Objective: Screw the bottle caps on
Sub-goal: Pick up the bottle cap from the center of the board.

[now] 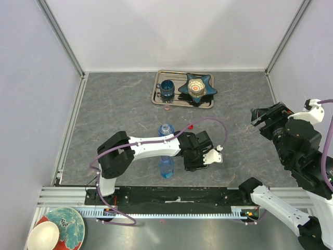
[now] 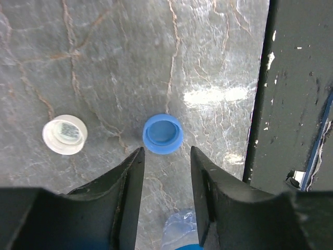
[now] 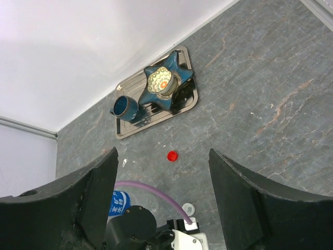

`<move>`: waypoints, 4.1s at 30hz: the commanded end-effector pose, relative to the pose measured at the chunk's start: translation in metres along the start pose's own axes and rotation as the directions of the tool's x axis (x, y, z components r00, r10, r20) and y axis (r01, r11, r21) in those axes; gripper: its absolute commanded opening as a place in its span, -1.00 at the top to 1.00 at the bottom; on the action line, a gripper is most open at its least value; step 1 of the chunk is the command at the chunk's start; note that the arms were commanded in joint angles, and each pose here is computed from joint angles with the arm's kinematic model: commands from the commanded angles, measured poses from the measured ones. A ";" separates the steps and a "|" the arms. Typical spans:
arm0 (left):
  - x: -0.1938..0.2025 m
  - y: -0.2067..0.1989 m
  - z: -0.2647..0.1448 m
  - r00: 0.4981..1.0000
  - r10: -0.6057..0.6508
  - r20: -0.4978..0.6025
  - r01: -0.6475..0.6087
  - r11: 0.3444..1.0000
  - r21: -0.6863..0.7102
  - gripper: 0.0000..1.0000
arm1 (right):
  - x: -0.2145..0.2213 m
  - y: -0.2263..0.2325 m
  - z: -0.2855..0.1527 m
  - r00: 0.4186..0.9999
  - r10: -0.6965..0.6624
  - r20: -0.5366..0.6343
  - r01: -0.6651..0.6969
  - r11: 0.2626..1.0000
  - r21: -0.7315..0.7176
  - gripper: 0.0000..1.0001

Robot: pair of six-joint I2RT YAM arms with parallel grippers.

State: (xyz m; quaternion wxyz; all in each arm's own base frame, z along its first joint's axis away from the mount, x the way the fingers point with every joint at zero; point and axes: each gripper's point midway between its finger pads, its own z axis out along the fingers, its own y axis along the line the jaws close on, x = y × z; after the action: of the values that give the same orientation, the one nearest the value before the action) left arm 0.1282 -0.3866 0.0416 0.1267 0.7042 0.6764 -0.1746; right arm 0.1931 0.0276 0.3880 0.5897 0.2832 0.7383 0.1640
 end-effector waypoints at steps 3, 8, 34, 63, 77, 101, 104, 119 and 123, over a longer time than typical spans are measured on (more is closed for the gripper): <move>-0.030 0.014 -0.013 0.995 0.030 0.099 -0.031 0.999 0.008 0.14 | 0.002 -0.003 0.001 1.000 -0.028 -0.001 0.028 1.000 0.006 -0.54; -0.024 0.015 0.001 0.997 0.020 0.074 -0.022 0.999 0.024 0.31 | 0.003 -0.005 0.002 1.000 -0.027 0.002 0.026 1.000 0.008 -0.52; 0.007 0.019 0.037 0.999 0.045 -0.005 -0.045 0.999 0.024 0.61 | 0.001 -0.005 0.000 1.000 -0.023 0.007 0.023 1.000 0.000 -0.47; -0.068 0.083 -0.216 0.935 0.205 0.290 0.023 0.780 -0.626 0.96 | 0.017 0.030 0.015 0.988 0.129 -0.079 -0.133 0.990 -0.046 -0.40; -0.077 0.062 -0.416 0.656 0.660 0.365 0.252 0.264 -0.931 0.97 | 0.095 0.184 0.025 0.704 0.328 -0.630 -0.648 0.659 -0.382 -0.68; -0.105 0.041 -0.399 0.492 0.826 0.276 0.174 0.217 -0.961 0.97 | 0.115 0.224 -0.005 0.459 0.175 -0.871 -0.868 0.300 -0.397 -0.55; -0.107 0.044 -0.393 0.498 0.817 0.289 0.174 0.233 -0.957 0.97 | 0.112 0.223 -0.010 0.462 0.164 -0.872 -0.868 0.283 -0.407 -0.51; -0.107 0.051 -0.387 0.523 0.799 0.298 0.184 0.235 -0.954 0.97 | 0.111 0.215 -0.017 0.466 0.166 -0.869 -0.870 0.265 -0.416 -0.22; -0.106 0.052 -0.388 0.523 0.801 0.291 0.187 0.225 -0.956 0.96 | 0.111 0.216 -0.016 0.465 0.166 -0.869 -0.870 0.265 -0.415 -0.24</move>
State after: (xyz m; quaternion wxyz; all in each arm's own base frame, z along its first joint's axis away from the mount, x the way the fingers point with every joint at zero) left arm 0.2067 -0.3319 0.4066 0.7915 0.5091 0.3382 0.0016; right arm 0.2238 0.2732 0.4050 0.2131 0.1558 0.5873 0.7651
